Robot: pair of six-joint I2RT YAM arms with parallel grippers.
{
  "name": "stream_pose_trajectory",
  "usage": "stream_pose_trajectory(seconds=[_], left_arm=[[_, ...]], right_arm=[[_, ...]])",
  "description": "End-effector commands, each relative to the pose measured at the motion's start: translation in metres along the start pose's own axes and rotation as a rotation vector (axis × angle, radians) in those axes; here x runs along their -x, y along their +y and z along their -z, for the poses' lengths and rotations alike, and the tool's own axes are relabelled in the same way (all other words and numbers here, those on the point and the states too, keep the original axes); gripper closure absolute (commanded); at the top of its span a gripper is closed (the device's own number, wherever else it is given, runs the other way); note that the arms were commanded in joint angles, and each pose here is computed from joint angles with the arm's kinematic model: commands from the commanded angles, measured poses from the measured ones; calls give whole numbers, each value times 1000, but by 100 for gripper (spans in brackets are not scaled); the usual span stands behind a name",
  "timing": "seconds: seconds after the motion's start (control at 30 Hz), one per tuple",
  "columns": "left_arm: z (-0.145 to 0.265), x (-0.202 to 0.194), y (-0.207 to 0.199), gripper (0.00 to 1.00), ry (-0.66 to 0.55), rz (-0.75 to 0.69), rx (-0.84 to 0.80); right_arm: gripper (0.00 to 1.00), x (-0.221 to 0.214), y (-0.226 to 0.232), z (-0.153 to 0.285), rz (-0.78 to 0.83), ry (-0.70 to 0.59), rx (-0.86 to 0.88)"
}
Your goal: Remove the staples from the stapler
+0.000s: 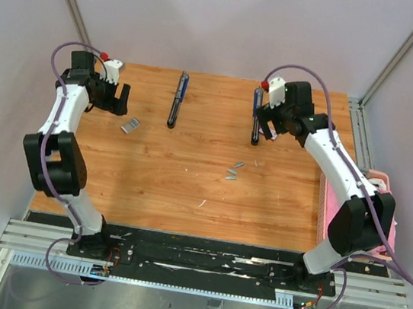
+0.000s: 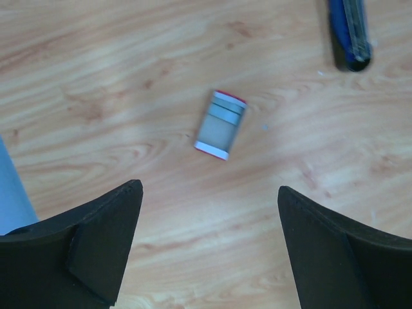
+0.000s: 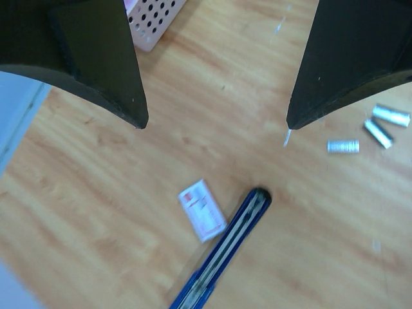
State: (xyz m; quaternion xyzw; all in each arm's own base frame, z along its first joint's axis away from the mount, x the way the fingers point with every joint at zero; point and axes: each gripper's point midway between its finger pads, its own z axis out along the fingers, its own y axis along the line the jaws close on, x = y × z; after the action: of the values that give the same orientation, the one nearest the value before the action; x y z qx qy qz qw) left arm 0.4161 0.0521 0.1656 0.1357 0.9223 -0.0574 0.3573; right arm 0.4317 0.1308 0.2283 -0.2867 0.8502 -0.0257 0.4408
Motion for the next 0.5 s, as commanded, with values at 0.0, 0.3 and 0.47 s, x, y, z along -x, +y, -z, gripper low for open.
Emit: stream_pose_trajectory(seconds=[0.0, 0.3, 0.47], left_arm=[[-27, 8, 37, 12, 65, 11, 86], [-71, 7, 60, 30, 128, 71, 104], [-94, -16, 58, 37, 198, 48, 83]], right_arm=[[9, -53, 23, -5, 111, 108, 128], [12, -55, 34, -5, 90, 133, 197], [12, -55, 36, 0, 90, 123, 208]])
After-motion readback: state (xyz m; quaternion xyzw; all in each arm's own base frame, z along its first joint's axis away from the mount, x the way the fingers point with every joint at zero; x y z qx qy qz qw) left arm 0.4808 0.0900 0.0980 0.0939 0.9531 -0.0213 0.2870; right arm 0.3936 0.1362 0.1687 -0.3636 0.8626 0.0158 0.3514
